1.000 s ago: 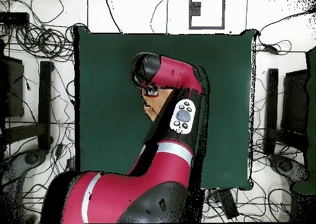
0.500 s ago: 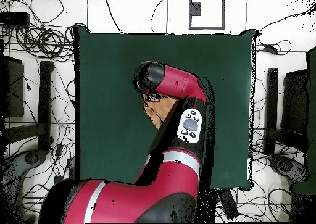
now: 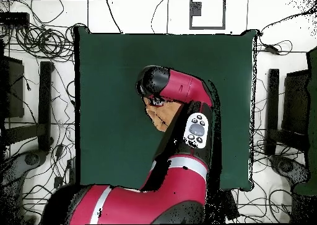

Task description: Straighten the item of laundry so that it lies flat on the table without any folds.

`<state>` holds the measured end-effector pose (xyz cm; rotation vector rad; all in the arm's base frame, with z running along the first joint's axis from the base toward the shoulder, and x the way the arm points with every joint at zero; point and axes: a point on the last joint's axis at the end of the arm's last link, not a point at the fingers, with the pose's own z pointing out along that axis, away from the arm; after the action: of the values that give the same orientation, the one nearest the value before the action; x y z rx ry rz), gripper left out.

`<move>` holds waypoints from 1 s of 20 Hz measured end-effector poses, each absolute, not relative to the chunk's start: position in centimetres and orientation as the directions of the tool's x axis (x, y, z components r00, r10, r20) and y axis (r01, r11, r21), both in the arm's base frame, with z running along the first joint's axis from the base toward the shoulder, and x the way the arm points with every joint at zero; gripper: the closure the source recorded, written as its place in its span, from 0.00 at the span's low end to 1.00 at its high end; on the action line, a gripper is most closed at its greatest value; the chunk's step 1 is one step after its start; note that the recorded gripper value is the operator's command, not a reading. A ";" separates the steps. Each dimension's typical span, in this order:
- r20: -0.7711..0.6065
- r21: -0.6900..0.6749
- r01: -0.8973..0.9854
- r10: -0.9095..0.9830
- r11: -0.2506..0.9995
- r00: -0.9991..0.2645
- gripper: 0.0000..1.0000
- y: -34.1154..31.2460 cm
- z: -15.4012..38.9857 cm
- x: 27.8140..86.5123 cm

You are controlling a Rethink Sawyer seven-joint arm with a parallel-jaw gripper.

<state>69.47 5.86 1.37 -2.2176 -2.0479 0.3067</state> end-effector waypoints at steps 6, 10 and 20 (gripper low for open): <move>-0.056 -0.210 0.975 0.996 -0.074 0.064 0.00 6.4 1.7 69.0; -0.050 -0.202 0.976 0.996 -0.078 0.069 0.00 6.2 1.7 68.9; -0.038 -0.209 0.975 0.997 -0.068 0.062 0.00 5.6 1.8 68.2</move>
<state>68.19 5.61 1.83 -2.1920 -2.0520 0.2593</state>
